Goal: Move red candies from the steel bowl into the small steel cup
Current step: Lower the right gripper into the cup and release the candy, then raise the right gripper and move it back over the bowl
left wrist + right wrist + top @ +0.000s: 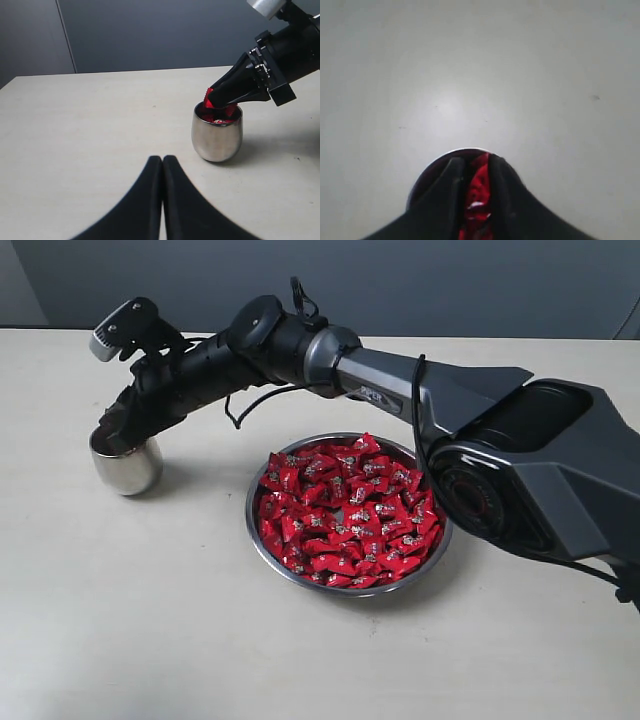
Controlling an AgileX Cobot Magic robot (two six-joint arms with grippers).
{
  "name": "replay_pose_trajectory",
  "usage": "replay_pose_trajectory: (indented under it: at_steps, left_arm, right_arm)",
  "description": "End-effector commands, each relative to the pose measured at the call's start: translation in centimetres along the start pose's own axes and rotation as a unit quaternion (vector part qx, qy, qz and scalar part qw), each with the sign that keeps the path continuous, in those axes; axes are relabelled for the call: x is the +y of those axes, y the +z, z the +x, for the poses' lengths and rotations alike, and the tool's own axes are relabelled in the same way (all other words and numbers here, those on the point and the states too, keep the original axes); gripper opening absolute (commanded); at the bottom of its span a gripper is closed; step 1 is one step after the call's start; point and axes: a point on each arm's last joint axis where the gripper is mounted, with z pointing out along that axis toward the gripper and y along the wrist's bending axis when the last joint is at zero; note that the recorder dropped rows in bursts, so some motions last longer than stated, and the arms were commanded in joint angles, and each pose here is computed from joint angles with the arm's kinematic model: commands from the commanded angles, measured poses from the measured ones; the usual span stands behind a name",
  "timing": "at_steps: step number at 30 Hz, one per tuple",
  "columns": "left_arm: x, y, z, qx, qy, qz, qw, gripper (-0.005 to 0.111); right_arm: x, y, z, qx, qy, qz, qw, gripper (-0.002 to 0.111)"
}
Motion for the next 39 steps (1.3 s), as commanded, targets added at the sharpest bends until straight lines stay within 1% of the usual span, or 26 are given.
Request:
replay_pose_trajectory:
  at_steps: [1, 16, 21, 23, 28, 29, 35, 39]
  left_arm:
    - [-0.01, 0.00, 0.09, -0.001, -0.002, 0.000, 1.000, 0.000]
    - [-0.01, 0.00, 0.09, -0.001, -0.002, 0.000, 1.000, 0.000]
    - [-0.01, 0.00, 0.09, -0.001, -0.002, 0.000, 1.000, 0.000]
    - [-0.01, 0.00, 0.09, -0.001, -0.002, 0.000, 1.000, 0.000]
    - [-0.01, 0.00, 0.09, -0.001, -0.002, 0.000, 1.000, 0.000]
    - [-0.01, 0.00, 0.09, -0.001, -0.002, 0.000, 1.000, 0.000]
    - [-0.01, 0.00, 0.09, -0.001, -0.002, 0.000, 1.000, 0.000]
    - [-0.01, 0.00, 0.09, -0.001, -0.002, 0.000, 1.000, 0.000]
  right_arm:
    - [0.27, -0.35, -0.87, -0.008, -0.007, 0.001, 1.000, -0.001]
    - [0.34, -0.20, -0.99, -0.010, -0.014, 0.010, 1.000, -0.001]
    - [0.51, -0.20, -0.84, -0.002, -0.019, 0.001, 1.000, -0.001]
    - [0.55, -0.20, -0.82, -0.001, -0.019, -0.002, 1.000, 0.006]
    - [0.45, -0.20, -0.86, -0.004, -0.017, 0.004, 1.000, 0.044]
    - [0.39, -0.20, -0.89, -0.005, -0.009, 0.007, 1.000, 0.046]
    - [0.34, -0.20, -0.90, -0.005, -0.008, 0.010, 1.000, 0.042]
    - [0.36, -0.33, -1.25, -0.009, -0.012, 0.009, 1.000, 0.042]
